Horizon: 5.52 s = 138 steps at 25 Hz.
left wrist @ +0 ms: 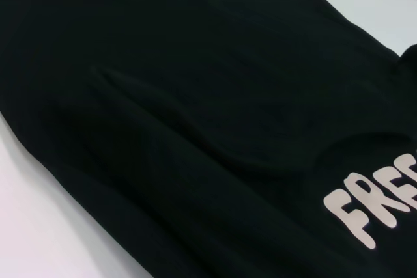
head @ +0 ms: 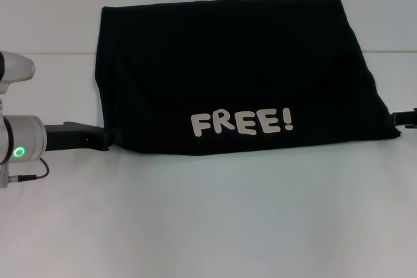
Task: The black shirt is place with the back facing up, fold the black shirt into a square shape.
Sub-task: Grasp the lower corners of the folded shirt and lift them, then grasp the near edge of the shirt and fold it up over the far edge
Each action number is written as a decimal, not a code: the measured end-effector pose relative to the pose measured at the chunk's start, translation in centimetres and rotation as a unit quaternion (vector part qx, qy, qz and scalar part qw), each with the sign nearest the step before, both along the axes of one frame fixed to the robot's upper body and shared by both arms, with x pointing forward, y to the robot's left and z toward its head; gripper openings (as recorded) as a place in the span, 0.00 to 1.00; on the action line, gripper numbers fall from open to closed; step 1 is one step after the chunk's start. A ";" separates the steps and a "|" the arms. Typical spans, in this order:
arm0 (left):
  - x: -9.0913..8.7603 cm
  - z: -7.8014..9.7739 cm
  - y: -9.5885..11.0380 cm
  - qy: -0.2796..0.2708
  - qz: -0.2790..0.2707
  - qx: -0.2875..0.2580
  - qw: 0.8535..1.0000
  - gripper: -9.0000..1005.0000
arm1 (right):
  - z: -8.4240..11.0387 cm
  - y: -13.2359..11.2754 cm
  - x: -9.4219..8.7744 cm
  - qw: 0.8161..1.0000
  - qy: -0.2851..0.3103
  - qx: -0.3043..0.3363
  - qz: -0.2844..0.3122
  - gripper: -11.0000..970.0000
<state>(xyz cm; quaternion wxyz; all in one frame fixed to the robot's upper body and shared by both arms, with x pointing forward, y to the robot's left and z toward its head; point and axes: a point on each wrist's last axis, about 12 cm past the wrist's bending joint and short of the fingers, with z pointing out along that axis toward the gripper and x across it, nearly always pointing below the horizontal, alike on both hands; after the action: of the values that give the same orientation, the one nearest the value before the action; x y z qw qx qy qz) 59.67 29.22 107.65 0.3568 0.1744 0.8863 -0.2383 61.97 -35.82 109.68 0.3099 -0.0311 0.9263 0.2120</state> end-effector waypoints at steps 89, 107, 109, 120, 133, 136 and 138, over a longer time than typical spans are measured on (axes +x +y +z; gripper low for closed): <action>3.6 7.7 1.1 -0.011 -0.069 -0.052 0.996 0.01 | 3.3 -2.1 -3.5 0.990 -0.088 0.027 0.110 0.06; 8.9 5.4 -2.8 -0.110 0.043 0.137 0.983 0.01 | 2.2 7.7 7.4 0.982 -0.162 -0.097 -0.020 0.07; 9.1 5.3 -2.7 -0.115 0.049 0.142 0.982 0.01 | 2.3 8.0 7.7 0.980 -0.167 -0.104 -0.026 0.07; 9.2 5.2 -2.3 -0.121 0.074 0.144 0.979 0.01 | 2.7 7.1 8.1 0.977 -0.176 -0.104 -0.054 0.07; 9.7 5.8 -2.4 -0.132 0.081 0.149 0.977 0.01 | 3.3 7.7 8.5 0.975 -0.184 -0.115 -0.043 0.08; 9.7 5.8 -2.4 -0.134 0.081 0.151 0.976 0.01 | 3.3 7.7 8.5 0.975 -0.184 -0.115 -0.043 0.08; 9.8 5.7 -2.5 -0.135 0.082 0.153 0.976 0.01 | 3.2 7.8 8.5 0.975 -0.183 -0.115 -0.042 0.08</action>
<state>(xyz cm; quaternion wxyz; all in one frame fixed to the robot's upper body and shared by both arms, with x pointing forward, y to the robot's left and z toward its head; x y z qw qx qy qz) 69.42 26.68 113.34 0.4608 0.1847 0.8669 -0.0443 70.48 -28.01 112.88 0.4775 -0.0659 0.8724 0.0812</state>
